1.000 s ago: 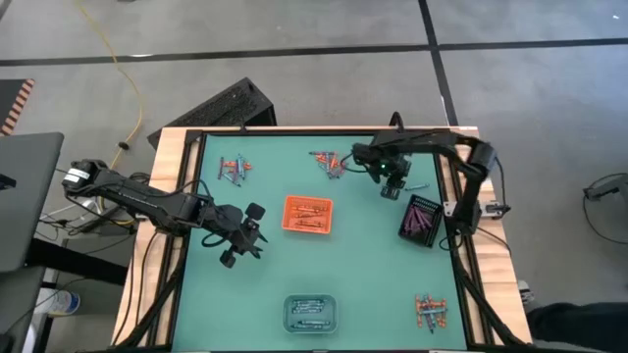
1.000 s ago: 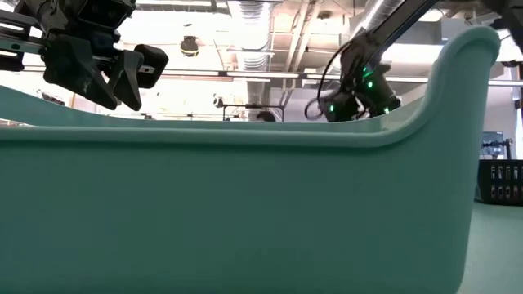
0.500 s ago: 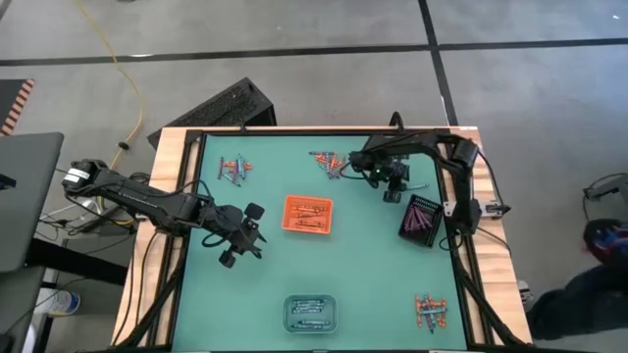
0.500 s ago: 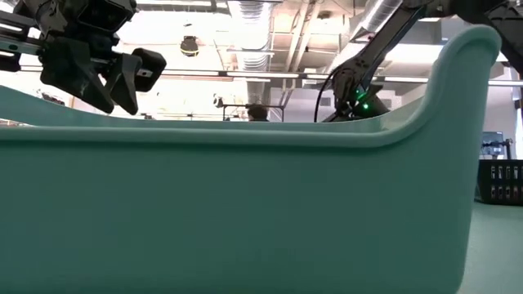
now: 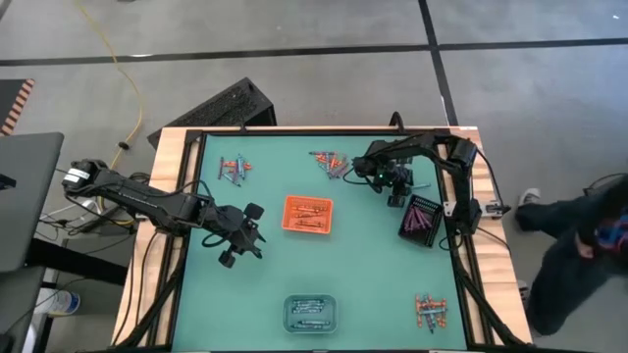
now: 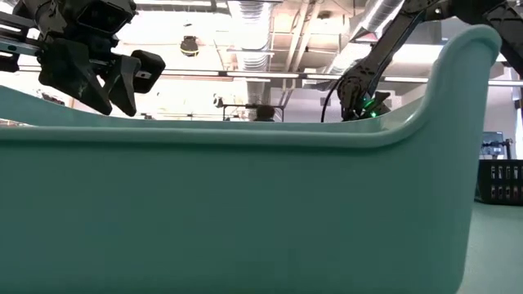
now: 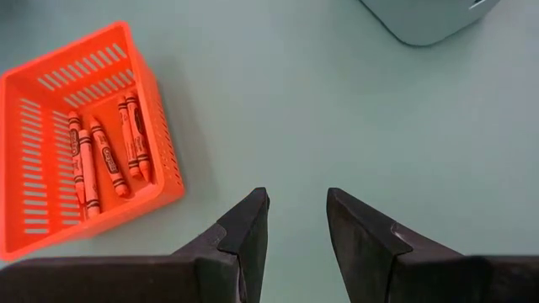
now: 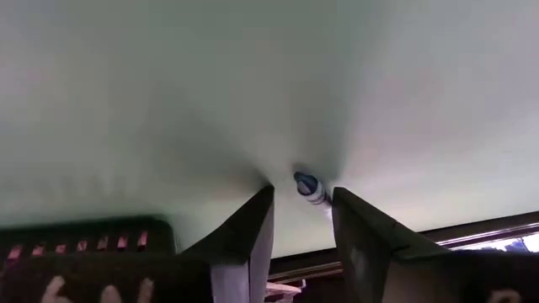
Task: Sort crayons
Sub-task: Put the blue crayon into the blue bin, then put the purple crayon into the black bin
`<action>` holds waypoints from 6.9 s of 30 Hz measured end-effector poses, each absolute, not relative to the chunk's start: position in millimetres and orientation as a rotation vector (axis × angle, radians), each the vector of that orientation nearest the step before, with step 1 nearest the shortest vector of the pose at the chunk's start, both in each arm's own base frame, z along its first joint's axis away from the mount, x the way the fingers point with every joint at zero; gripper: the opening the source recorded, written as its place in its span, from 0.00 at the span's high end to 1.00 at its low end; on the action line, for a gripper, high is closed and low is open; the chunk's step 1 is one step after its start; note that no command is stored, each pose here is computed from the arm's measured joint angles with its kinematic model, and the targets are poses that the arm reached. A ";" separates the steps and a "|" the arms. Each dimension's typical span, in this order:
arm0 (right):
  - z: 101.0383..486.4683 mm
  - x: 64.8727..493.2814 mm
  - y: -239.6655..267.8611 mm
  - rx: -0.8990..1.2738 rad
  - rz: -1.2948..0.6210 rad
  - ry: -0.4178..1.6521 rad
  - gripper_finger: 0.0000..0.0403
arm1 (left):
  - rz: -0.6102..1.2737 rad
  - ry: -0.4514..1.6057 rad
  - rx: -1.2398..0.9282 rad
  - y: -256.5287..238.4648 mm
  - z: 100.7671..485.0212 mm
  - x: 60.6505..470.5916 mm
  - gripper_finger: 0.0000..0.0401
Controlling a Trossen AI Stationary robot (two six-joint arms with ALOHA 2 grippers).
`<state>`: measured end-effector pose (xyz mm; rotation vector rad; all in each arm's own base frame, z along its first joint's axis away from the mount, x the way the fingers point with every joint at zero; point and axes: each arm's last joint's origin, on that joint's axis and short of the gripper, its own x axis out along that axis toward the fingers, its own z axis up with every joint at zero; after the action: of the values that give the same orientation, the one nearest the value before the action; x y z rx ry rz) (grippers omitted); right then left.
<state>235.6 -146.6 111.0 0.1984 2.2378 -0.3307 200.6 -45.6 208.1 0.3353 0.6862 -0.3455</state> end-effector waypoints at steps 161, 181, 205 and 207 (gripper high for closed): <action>250.7 319.2 292.8 -0.183 -0.386 0.849 0.69 | 0.031 0.895 0.170 223.8 235.2 340.8 0.72; 252.6 277.8 325.2 -0.124 -0.425 0.707 0.69 | -0.174 0.926 0.193 273.2 198.5 348.8 0.72; 246.0 280.0 325.1 -0.102 -0.443 0.671 0.69 | -0.077 0.977 0.036 298.8 191.5 346.5 0.72; 238.2 279.9 325.3 -0.106 -0.443 0.674 0.69 | -0.069 0.973 0.016 299.5 189.4 347.5 0.72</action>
<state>279.9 325.3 238.2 -0.1061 0.6737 -0.4430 347.5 299.5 189.4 0.0160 0.9727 -0.0689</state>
